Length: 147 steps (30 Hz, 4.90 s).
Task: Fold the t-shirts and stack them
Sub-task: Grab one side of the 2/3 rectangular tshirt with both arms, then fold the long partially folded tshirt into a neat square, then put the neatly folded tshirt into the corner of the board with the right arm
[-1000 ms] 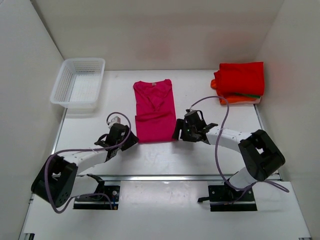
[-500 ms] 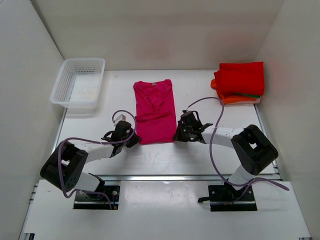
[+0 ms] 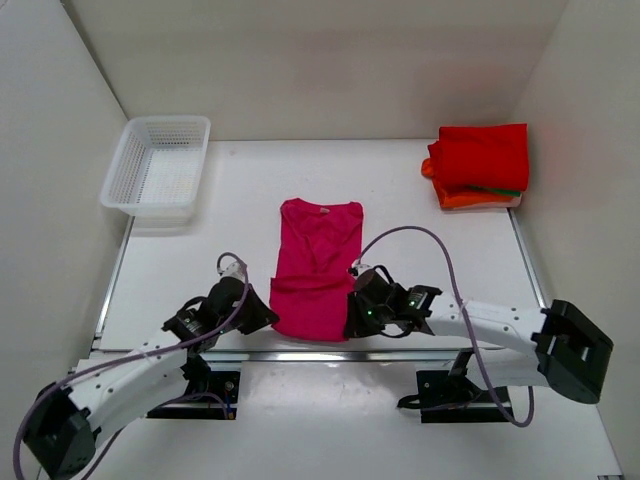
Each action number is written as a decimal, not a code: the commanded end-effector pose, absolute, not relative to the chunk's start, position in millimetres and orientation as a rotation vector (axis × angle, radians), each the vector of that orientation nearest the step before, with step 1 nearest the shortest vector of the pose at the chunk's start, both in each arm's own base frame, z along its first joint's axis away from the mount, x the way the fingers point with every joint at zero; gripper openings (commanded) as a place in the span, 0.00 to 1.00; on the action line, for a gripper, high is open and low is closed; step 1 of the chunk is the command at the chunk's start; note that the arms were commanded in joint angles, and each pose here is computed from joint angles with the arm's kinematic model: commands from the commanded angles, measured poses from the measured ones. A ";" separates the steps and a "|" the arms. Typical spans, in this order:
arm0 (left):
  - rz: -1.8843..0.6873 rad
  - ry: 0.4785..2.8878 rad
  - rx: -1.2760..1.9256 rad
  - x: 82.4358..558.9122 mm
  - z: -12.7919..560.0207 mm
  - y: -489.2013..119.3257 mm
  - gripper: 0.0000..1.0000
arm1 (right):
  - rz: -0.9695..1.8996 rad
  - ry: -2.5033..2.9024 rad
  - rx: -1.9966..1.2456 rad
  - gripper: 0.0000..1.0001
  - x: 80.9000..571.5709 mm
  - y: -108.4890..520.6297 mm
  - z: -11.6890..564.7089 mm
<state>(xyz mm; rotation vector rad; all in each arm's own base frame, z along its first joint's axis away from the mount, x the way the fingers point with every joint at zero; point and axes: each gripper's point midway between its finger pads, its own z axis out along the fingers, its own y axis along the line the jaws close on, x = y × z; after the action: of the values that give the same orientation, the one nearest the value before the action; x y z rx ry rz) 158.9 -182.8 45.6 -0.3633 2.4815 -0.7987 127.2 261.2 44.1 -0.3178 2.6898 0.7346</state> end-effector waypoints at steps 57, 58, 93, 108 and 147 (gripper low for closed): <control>-1.137 1.598 -0.861 573.4 182.9 -132.5 0.37 | 0.761 1.990 -0.001 0.71 616.4 167.8 162.9; -1.158 1.613 -0.813 571.6 190.4 -137.8 0.37 | 0.755 1.988 -0.011 0.71 613.7 165.6 168.1; -1.063 2.293 -1.047 483.4 -4.3 -200.2 0.31 | 0.800 2.642 -0.216 0.94 467.4 247.8 29.4; -1.355 2.153 -0.994 477.9 49.1 -215.4 0.32 | 0.737 2.597 -0.386 0.00 498.1 239.2 59.0; -1.415 2.055 -0.901 456.0 116.3 -194.7 0.28 | 0.044 1.835 -0.255 0.00 573.9 -28.0 365.6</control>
<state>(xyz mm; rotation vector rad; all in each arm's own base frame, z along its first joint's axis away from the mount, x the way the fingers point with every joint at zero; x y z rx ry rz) 455.8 -193.5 113.2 -0.9367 2.0476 -1.4144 573.9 -13.6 283.5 -0.2505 2.0750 0.0867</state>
